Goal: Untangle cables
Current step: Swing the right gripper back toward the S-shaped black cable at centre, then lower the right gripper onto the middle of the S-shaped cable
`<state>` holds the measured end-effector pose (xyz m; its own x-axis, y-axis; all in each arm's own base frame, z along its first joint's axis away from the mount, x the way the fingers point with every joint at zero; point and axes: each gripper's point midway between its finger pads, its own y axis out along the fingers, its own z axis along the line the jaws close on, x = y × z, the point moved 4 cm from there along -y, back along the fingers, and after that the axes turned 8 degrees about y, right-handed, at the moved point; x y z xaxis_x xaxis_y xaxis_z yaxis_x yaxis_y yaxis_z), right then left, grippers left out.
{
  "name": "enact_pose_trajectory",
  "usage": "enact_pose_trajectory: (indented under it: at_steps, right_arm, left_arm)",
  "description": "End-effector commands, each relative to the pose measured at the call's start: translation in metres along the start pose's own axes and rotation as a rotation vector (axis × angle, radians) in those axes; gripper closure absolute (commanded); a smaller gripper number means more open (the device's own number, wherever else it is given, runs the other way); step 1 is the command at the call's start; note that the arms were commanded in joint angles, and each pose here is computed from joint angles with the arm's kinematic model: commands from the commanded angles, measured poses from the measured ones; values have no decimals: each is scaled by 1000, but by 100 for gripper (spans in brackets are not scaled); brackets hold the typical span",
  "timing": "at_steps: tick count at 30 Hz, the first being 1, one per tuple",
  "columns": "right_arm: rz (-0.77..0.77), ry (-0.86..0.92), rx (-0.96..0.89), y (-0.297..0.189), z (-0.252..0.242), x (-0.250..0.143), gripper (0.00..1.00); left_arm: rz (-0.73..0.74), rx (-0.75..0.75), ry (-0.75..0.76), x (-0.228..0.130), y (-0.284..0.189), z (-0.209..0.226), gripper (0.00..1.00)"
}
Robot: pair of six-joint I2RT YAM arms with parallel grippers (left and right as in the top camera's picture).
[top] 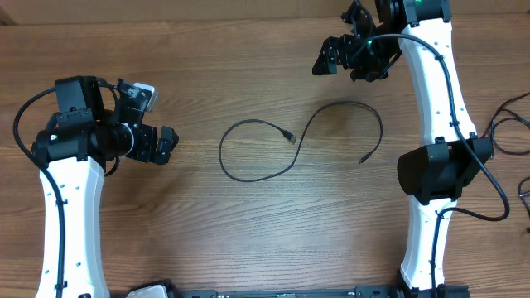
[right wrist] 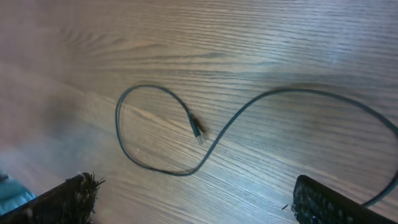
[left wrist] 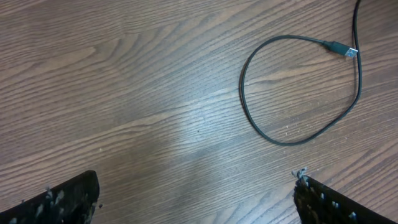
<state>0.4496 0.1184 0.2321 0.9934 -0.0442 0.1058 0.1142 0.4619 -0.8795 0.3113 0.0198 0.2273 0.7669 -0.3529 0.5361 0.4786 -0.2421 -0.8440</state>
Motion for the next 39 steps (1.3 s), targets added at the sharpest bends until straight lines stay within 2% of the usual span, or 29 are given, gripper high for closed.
enact_pose_trajectory:
  at_steps: [1, 4, 12, 17, 20, 28, 39]
  right_arm:
    - [-34, 184, -109, -1, -15, 4, 0]
    - [-33, 262, -155, -1, -21, 1, 0]
    - [19, 208, -174, 16, 7, -15, 0]
    - [-5, 305, -361, 38, 11, -27, 0]
    - [15, 342, -411, 59, 15, -37, 0]
    - [74, 367, -455, 105, 16, -57, 4]
    - [111, 382, -489, 130, 10, -72, 8]
  left_arm:
    - [-11, -12, 10, 2, 0, 0, 0]
    - [-11, -12, 9, 2, 0, 0, 0]
    - [-9, -10, 9, 2, 0, 0, 0]
    - [-9, -10, 9, 2, 0, 0, 0]
    - [-9, -10, 9, 2, 0, 0, 1]
    - [-9, -10, 9, 2, 0, 0, 0]
    - [-9, -10, 9, 2, 0, 0, 0]
